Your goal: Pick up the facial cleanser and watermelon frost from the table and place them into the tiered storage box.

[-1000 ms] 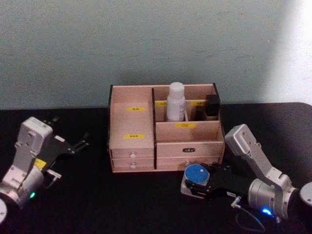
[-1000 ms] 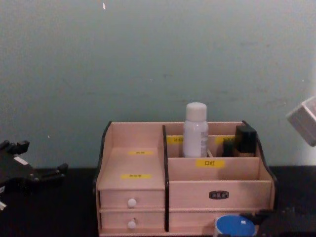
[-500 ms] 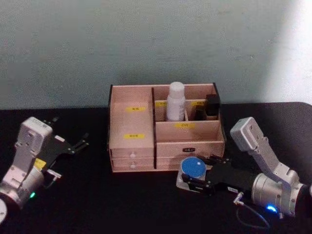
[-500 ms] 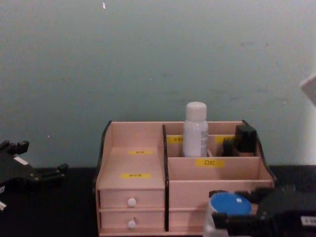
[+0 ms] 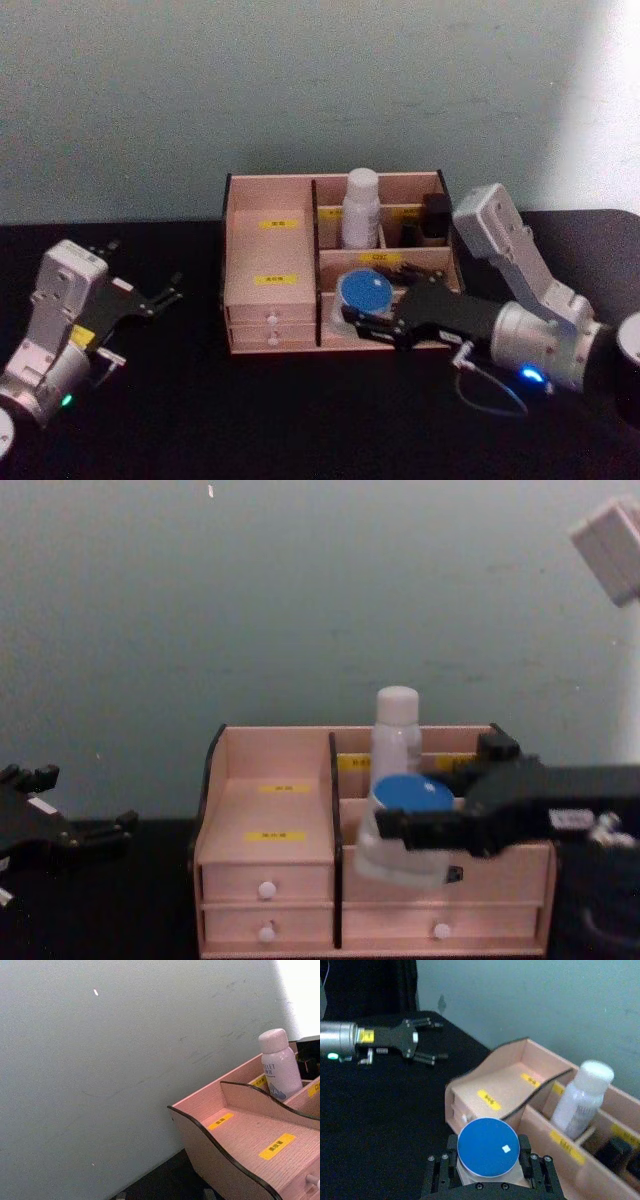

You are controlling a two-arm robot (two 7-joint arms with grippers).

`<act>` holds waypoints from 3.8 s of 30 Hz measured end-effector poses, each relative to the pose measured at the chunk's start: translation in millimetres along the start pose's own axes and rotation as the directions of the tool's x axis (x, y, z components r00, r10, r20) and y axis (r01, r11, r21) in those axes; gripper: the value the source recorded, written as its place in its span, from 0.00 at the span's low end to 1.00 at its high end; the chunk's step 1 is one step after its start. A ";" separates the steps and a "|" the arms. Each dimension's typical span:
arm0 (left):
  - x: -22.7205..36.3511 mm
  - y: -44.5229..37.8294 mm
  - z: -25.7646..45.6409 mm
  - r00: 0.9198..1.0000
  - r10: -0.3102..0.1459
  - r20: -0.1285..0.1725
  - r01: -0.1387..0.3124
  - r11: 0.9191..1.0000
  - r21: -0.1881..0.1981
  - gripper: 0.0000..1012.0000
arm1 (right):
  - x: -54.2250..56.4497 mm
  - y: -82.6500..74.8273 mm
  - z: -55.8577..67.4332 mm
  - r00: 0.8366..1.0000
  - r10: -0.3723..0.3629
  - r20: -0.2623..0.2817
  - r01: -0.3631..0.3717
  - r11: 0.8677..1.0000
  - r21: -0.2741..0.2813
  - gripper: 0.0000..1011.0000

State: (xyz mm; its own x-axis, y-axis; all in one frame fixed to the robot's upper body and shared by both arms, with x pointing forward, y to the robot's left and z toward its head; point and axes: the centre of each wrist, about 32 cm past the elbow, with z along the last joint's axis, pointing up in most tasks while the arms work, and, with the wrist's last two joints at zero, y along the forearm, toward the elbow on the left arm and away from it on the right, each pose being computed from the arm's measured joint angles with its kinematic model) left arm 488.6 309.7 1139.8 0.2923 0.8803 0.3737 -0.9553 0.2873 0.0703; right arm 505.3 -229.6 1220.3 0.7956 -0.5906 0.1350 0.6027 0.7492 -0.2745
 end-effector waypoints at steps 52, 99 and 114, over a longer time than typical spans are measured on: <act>0.0 0.0 0.0 1.000 0.000 0.000 0.000 1.000 0.000 0.99 | 48.0 131.7 37.9 0.997 0.022 -0.077 -0.022 1.000 0.001 0.71; 0.0 0.0 0.0 1.000 0.000 0.000 0.000 1.000 0.000 0.99 | 51.8 137.7 38.3 0.995 0.026 -0.095 -0.031 0.998 -0.050 0.99; 0.0 0.0 0.0 1.000 0.000 0.000 0.000 1.000 0.000 0.99 | 51.5 133.9 38.5 0.995 0.026 -0.099 -0.027 1.000 -0.011 0.99</act>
State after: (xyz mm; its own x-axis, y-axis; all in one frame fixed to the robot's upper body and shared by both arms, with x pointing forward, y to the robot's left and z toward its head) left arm 488.6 309.7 1139.8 0.2922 0.8803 0.3737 -0.9553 0.2873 0.0702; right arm 629.3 -148.1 1227.2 0.8009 -0.5978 0.0329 0.5803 0.7616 -0.2886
